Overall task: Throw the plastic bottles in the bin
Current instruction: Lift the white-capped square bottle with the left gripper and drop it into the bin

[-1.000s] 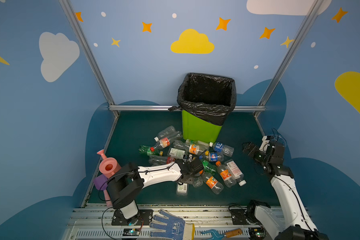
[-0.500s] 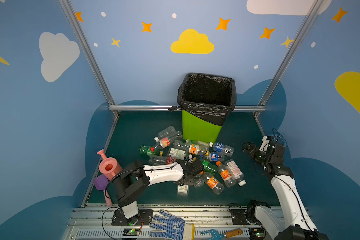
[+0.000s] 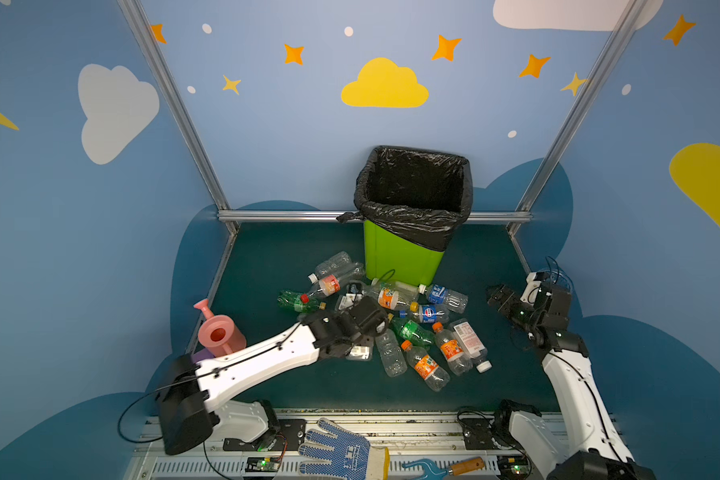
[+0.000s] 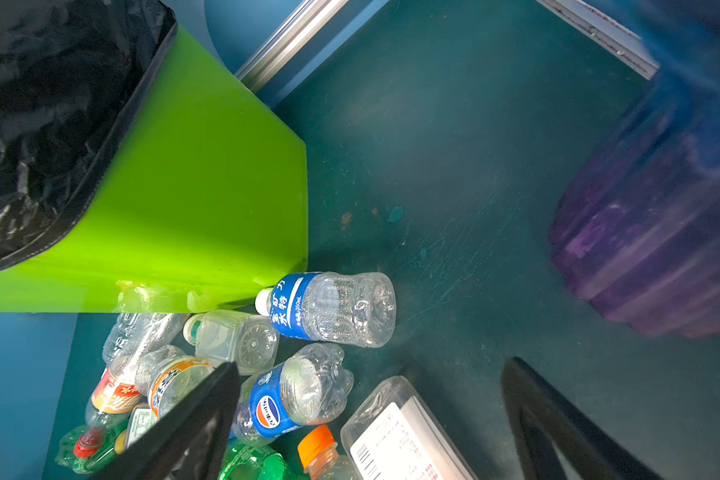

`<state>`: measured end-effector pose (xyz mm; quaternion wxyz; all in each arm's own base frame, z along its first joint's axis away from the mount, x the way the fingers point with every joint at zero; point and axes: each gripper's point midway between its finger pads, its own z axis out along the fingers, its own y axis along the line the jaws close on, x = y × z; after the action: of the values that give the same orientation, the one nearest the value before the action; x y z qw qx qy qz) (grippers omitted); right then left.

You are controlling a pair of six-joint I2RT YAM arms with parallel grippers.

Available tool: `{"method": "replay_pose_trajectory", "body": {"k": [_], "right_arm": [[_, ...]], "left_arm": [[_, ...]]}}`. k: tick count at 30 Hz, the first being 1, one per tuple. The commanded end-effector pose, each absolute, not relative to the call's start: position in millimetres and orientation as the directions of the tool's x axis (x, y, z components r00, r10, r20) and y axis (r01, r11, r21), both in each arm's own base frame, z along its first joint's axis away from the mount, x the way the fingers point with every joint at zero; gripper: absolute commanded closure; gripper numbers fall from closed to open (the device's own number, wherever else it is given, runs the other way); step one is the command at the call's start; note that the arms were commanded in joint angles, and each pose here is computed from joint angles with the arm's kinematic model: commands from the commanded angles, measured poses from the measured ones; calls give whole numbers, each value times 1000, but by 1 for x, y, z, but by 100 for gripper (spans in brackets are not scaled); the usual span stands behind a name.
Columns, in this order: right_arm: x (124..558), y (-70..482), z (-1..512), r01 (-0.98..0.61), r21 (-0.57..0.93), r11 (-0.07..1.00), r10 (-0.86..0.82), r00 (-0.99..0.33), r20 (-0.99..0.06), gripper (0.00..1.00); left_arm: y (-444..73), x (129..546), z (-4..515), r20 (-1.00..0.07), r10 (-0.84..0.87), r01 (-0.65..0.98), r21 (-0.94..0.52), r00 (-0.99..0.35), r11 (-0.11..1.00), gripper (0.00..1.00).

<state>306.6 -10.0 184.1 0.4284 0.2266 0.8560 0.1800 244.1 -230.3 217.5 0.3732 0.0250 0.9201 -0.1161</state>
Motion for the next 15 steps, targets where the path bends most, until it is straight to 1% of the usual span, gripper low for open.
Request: {"method": "replay_pose_trajectory", "body": {"k": [1, 2, 4, 6, 7, 9, 11, 12, 13, 15], "right_arm": [[310, -14, 198, 225, 496, 839, 536, -502, -679, 3], [310, -14, 200, 224, 498, 838, 538, -500, -679, 3], [311, -14, 203, 216, 503, 837, 538, -494, -683, 3], [310, -15, 206, 218, 501, 838, 538, -485, -689, 3], [309, -16, 206, 221, 499, 838, 539, -482, -690, 3], [307, -18, 208, 227, 500, 836, 543, -472, -694, 3], [306, -18, 210, 222, 507, 833, 547, -467, -695, 3], [305, -17, 210, 218, 511, 831, 549, -468, -693, 3], [305, -16, 210, 215, 514, 830, 550, -468, -692, 3], [305, -13, 210, 202, 528, 825, 554, -472, -686, 3]], "left_arm": [[-190, 274, 337, -933, -102, 120, -152, -345, 981, 57], [-182, 277, 368, -960, -124, 129, -161, -253, 978, 57], [-159, 277, 434, -977, -200, 143, -208, -70, 968, 57], [-134, 270, 497, -949, -302, 166, -284, 94, 944, 58], [-128, 265, 519, -929, -339, 201, -307, 146, 930, 58], [-128, 257, 559, -890, -381, 300, -302, 252, 905, 59], [-135, 263, 582, -863, -402, 345, -293, 307, 892, 58], [-142, 273, 587, -864, -399, 354, -285, 308, 891, 58], [-149, 283, 590, -868, -397, 359, -283, 299, 889, 57], [-171, 317, 588, -887, -395, 375, -291, 238, 880, 55]]}}
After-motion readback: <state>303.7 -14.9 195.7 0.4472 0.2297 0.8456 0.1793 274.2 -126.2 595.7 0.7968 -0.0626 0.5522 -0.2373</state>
